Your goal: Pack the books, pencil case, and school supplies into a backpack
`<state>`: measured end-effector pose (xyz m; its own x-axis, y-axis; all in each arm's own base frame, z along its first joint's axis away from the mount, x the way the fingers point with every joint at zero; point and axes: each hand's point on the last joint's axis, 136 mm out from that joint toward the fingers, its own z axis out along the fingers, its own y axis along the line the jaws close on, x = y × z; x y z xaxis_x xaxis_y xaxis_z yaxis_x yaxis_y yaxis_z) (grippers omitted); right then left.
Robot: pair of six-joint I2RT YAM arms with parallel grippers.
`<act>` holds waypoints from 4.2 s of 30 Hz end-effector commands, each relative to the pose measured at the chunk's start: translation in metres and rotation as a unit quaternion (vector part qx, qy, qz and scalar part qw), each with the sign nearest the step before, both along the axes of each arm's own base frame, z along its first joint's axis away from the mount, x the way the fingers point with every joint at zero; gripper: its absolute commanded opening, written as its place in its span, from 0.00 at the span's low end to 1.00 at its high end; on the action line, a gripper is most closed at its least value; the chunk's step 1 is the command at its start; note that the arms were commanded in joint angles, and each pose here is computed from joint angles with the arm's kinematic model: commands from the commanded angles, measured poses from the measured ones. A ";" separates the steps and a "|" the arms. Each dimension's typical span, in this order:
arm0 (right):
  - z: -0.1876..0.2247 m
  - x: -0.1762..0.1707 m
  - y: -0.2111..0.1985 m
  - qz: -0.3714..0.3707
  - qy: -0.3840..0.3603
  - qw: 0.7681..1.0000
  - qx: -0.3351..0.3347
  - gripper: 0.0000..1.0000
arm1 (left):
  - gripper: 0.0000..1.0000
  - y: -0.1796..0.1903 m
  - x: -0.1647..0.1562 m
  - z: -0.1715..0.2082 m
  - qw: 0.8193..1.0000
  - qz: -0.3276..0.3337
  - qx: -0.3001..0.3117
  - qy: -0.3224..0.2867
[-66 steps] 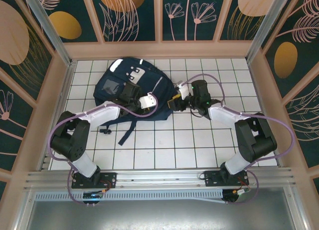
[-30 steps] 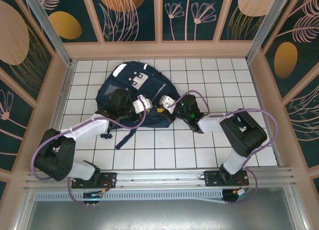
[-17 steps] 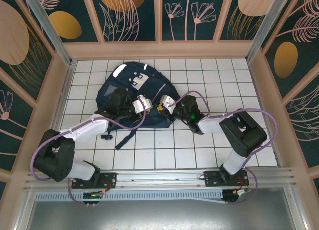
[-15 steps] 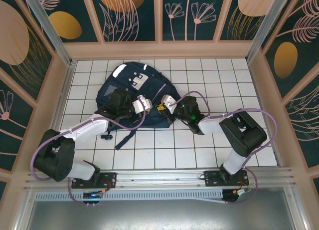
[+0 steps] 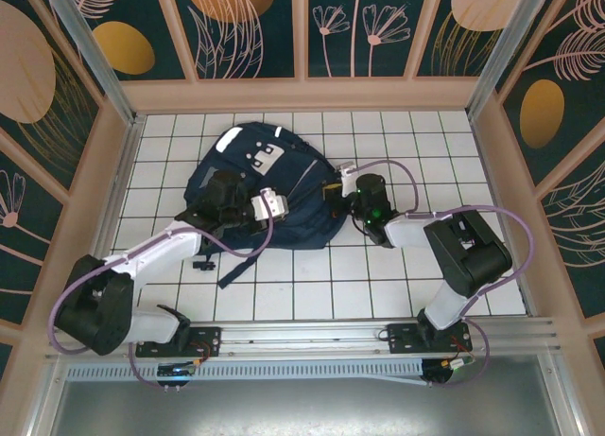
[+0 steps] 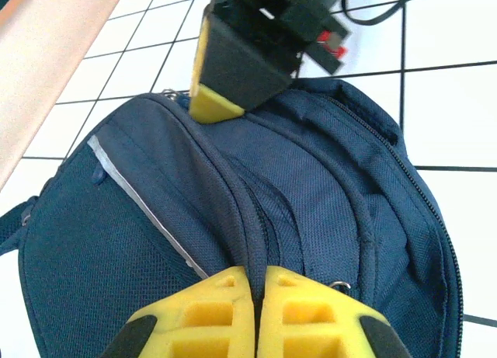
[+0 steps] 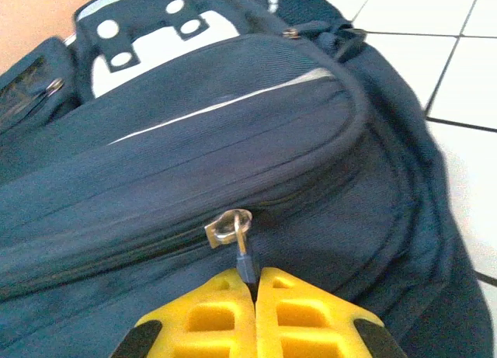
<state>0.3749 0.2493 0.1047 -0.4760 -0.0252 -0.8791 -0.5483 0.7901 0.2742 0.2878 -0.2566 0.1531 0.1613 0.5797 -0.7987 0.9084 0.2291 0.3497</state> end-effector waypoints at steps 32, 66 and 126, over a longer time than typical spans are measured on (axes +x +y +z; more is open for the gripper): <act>0.051 -0.125 0.090 0.241 -0.164 0.953 -0.077 0.00 | 0.68 0.012 -0.003 -0.003 0.990 0.108 -0.022 0.088; 0.021 -0.095 0.019 0.285 -0.123 0.947 -0.085 0.38 | 0.00 -0.005 -0.075 0.003 0.986 -0.167 0.012 -0.020; 0.170 0.042 -0.137 -0.234 -0.166 0.955 0.079 0.99 | 0.99 0.224 0.104 0.140 0.687 0.645 -0.332 0.039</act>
<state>0.3957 0.1227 0.2684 0.0094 0.1261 -0.9920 -0.3310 0.9365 0.1159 0.3908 -0.1081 0.2880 -0.2246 0.0441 -0.9735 0.2498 0.9682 -0.0138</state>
